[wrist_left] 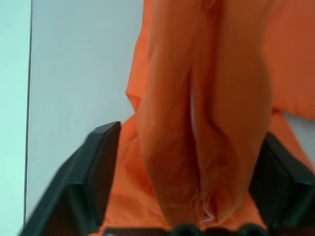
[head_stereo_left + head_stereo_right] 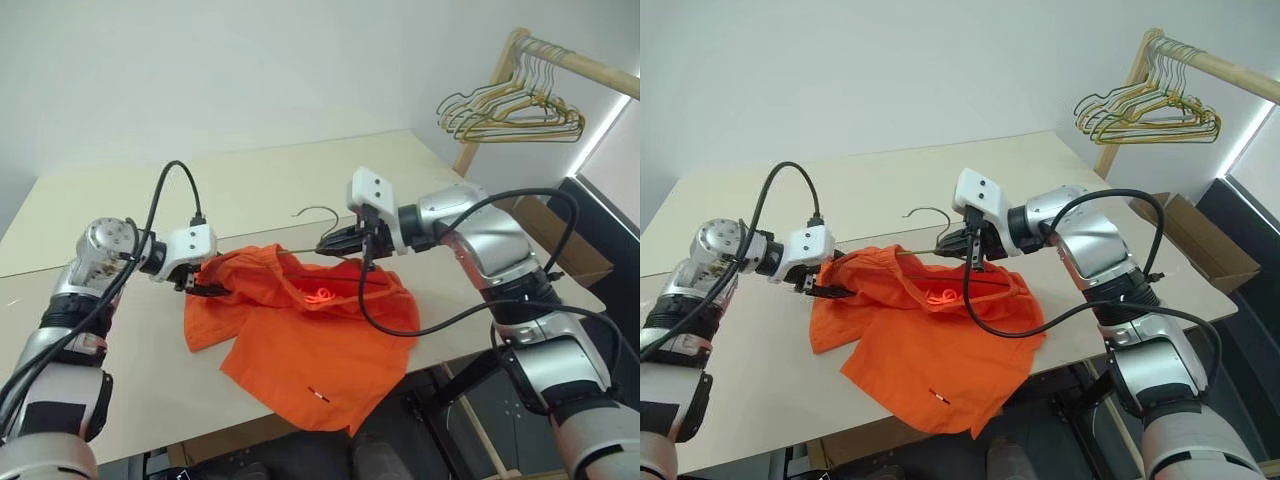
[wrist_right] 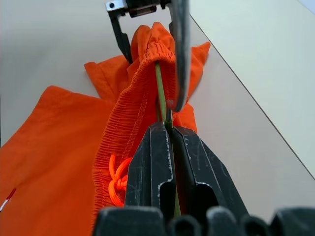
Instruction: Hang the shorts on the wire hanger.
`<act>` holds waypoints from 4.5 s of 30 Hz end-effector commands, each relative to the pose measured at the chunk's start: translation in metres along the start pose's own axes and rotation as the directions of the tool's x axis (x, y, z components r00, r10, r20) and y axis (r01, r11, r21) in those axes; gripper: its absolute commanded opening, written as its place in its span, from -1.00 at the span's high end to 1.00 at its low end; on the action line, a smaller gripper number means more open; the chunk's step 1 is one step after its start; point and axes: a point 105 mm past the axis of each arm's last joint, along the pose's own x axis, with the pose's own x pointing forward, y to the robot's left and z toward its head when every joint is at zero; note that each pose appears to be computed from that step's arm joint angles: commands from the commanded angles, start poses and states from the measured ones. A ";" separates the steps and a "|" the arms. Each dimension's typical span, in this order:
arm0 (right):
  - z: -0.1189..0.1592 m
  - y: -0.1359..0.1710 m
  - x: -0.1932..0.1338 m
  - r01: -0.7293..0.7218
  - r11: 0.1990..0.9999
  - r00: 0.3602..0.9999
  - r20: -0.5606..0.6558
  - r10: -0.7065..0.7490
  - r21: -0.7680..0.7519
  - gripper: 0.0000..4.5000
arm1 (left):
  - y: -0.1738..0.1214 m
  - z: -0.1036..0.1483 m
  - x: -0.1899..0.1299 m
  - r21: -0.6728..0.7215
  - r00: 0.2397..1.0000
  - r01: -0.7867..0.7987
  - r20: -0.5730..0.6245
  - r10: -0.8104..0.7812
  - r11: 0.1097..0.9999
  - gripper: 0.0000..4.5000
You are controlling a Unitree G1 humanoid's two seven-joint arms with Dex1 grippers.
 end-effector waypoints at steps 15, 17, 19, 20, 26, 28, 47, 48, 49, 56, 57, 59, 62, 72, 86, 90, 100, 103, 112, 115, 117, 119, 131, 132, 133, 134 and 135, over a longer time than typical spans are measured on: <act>-0.003 -0.004 -0.013 0.052 0.993 0.996 -0.062 -0.059 -0.110 1.00 | 0.027 0.024 -0.031 -0.014 0.992 -0.090 0.083 0.090 0.996 0.98; -0.009 -0.003 -0.013 0.053 0.992 0.995 -0.081 -0.062 -0.115 1.00 | 0.032 0.026 -0.037 -0.032 0.989 -0.116 0.093 0.119 0.993 0.98; -0.011 -0.002 -0.013 0.052 0.992 0.994 -0.085 -0.062 -0.115 1.00 | 0.034 0.026 -0.041 -0.040 0.987 -0.130 0.094 0.133 0.991 0.98; -0.012 -0.002 -0.014 0.053 0.992 0.994 -0.085 -0.063 -0.114 1.00 | 0.034 0.026 -0.042 -0.041 0.987 -0.130 0.094 0.134 0.991 0.98; -0.017 -0.002 -0.018 0.058 0.992 0.993 -0.098 -0.069 -0.112 1.00 | 0.033 0.022 -0.048 -0.054 0.986 -0.140 0.088 0.144 0.989 0.98; -0.019 -0.002 -0.020 0.067 0.992 0.991 -0.107 -0.078 -0.107 1.00 | 0.034 0.022 -0.050 -0.067 0.984 -0.148 0.095 0.154 0.987 0.98; 0.029 -0.006 -0.023 0.031 0.999 0.998 -0.062 -0.032 -0.022 1.00 | 0.024 0.040 -0.043 -0.005 0.984 -0.098 0.151 0.097 0.995 0.26; 0.028 -0.007 -0.024 0.034 0.999 0.997 -0.072 -0.035 -0.020 1.00 | 0.024 0.042 -0.049 0.007 0.983 -0.096 0.156 0.094 0.995 0.13; 0.028 -0.008 -0.025 0.035 0.999 0.996 -0.084 -0.036 -0.010 1.00 | 0.025 0.045 -0.055 0.015 0.982 -0.092 0.165 0.088 0.996 -0.03; 0.038 -0.023 -0.036 0.057 0.998 0.990 -0.132 -0.053 0.023 1.00 | 0.004 0.066 -0.085 0.125 0.979 0.014 0.202 -0.039 0.992 -0.98; 0.041 -0.025 -0.039 0.059 0.998 0.989 -0.138 -0.055 0.020 1.00 | 0.005 0.069 -0.087 0.140 0.975 0.002 0.218 -0.033 0.990 -0.98; 0.045 -0.028 -0.043 0.056 0.998 0.988 -0.147 -0.054 0.009 1.00 | 0.007 0.079 -0.090 0.165 0.965 -0.020 0.261 -0.025 0.986 -0.98; 0.054 -0.029 -0.045 0.034 0.999 0.989 -0.146 -0.035 -0.006 1.00 | 0.005 0.100 -0.087 0.184 0.935 -0.008 0.350 -0.058 0.983 -0.98; 0.068 -0.024 -0.038 -0.013 0.999 0.992 -0.124 0.007 -0.049 1.00 | 0.028 0.103 -0.018 0.180 0.968 -0.046 0.252 -0.001 0.983 -0.98; 0.065 -0.018 -0.039 -0.020 0.998 0.991 -0.131 0.012 -0.057 1.00 | 0.039 0.103 0.003 0.184 0.971 -0.039 0.240 -0.007 0.982 0.63; 0.064 -0.018 -0.039 -0.017 0.998 0.991 -0.130 0.008 -0.064 1.00 | 0.037 0.104 0.001 0.157 0.963 -0.020 0.267 -0.023 0.987 0.97; 0.062 -0.024 -0.086 0.191 0.978 0.980 -0.038 -0.194 -0.078 -0.15 | 0.030 0.091 -0.001 0.065 0.962 -0.022 0.274 0.003 0.998 1.00; 0.059 -0.016 -0.116 0.249 0.967 0.968 -0.012 -0.250 -0.060 -0.63 | 0.027 0.088 -0.002 0.051 0.963 -0.022 0.269 0.008 0.998 1.00; -0.019 0.000 -0.121 0.297 0.948 0.917 -0.244 -0.316 -0.112 -0.98 | 0.027 0.091 -0.002 0.048 0.963 -0.018 0.268 0.005 0.999 1.00; -0.030 -0.012 -0.108 0.325 0.937 0.901 -0.261 -0.347 -0.124 -0.98 | 0.028 0.093 -0.002 0.055 0.964 -0.015 0.268 0.000 0.998 1.00; -0.033 -0.019 -0.098 0.332 0.933 0.895 -0.267 -0.358 -0.138 -0.98 | 0.029 0.094 -0.002 0.057 0.963 -0.015 0.268 -0.001 0.998 1.00; -0.034 -0.025 -0.088 0.332 0.932 0.893 -0.269 -0.360 -0.147 -0.98 | 0.028 0.094 -0.003 0.060 0.963 -0.012 0.269 -0.004 0.998 1.00; -0.047 -0.031 -0.073 0.226 0.963 0.900 -0.347 -0.265 -0.148 0.07 | 0.024 0.095 -0.004 0.079 0.961 0.001 0.275 -0.023 0.997 1.00; -0.048 -0.032 -0.073 0.221 0.964 0.900 -0.350 -0.260 -0.147 0.21 | 0.024 0.096 -0.004 0.083 0.960 0.002 0.277 -0.025 0.997 1.00; -0.048 -0.032 -0.073 0.215 0.966 0.901 -0.352 -0.254 -0.146 0.39 | 0.023 0.096 -0.003 0.086 0.960 0.003 0.279 -0.027 0.996 1.00; -0.049 -0.032 -0.072 0.208 0.967 0.901 -0.355 -0.248 -0.146 0.55 | 0.023 0.096 -0.003 0.090 0.960 0.005 0.280 -0.030 0.996 1.00; -0.049 -0.033 -0.072 0.203 0.968 0.903 -0.355 -0.242 -0.146 0.71 | 0.022 0.096 -0.003 0.097 0.960 0.005 0.279 -0.032 0.995 1.00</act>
